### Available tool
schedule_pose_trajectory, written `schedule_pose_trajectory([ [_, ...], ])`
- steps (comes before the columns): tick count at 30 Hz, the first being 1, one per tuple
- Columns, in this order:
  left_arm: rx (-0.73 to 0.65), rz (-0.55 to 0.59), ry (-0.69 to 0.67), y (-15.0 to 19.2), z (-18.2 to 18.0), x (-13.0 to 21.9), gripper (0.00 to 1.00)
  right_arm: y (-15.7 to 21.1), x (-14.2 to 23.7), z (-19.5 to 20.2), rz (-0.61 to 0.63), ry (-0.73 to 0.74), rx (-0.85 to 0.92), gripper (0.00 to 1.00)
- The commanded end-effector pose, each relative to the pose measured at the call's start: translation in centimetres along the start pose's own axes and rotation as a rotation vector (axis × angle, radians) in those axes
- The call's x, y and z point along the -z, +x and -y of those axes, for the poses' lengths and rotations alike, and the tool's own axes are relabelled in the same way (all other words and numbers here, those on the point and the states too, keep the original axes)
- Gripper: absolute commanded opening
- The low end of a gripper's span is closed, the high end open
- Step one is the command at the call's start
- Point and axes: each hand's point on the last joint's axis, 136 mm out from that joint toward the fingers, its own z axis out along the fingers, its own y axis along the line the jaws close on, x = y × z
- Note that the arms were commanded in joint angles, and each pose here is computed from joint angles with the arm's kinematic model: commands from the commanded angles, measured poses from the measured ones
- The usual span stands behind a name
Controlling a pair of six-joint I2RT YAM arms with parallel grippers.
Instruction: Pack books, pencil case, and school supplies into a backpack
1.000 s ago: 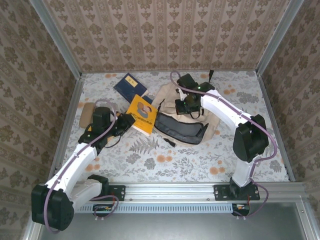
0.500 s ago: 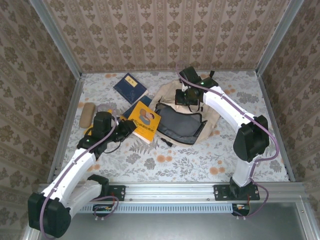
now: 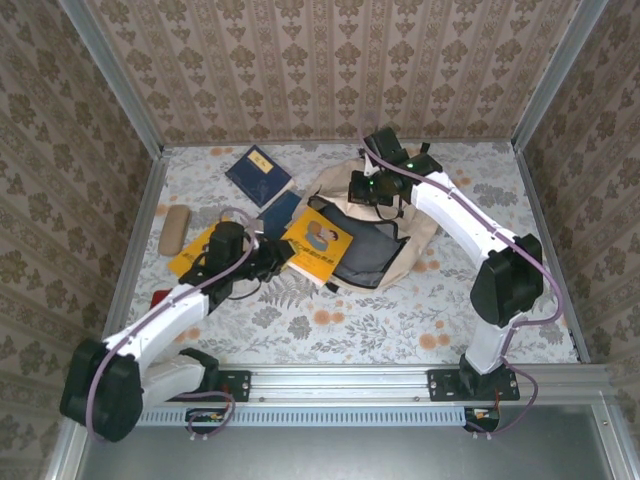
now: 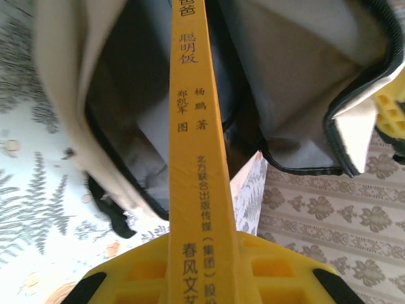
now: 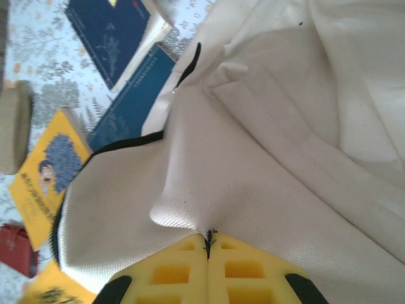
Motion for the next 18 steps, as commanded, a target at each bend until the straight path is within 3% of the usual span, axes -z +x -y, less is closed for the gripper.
schedule_pose_trajectory([
  [1,-0.077,-0.010,0.218,-0.4,6.4,-0.8,0.03,-2.2,3.8,-3.6,0.093,-0.152,0.005,0.00],
  [11,-0.099,-0.047,0.353,-0.4,10.0,-4.8,0.02,-2.2,5.2,-4.1,0.100,-0.191,-0.007,0.00],
  [18,-0.140,-0.016,0.313,-1.3,10.2,-7.8,0.01,-1.7,5.4,-3.8,0.095,-0.200,-0.018,0.00],
])
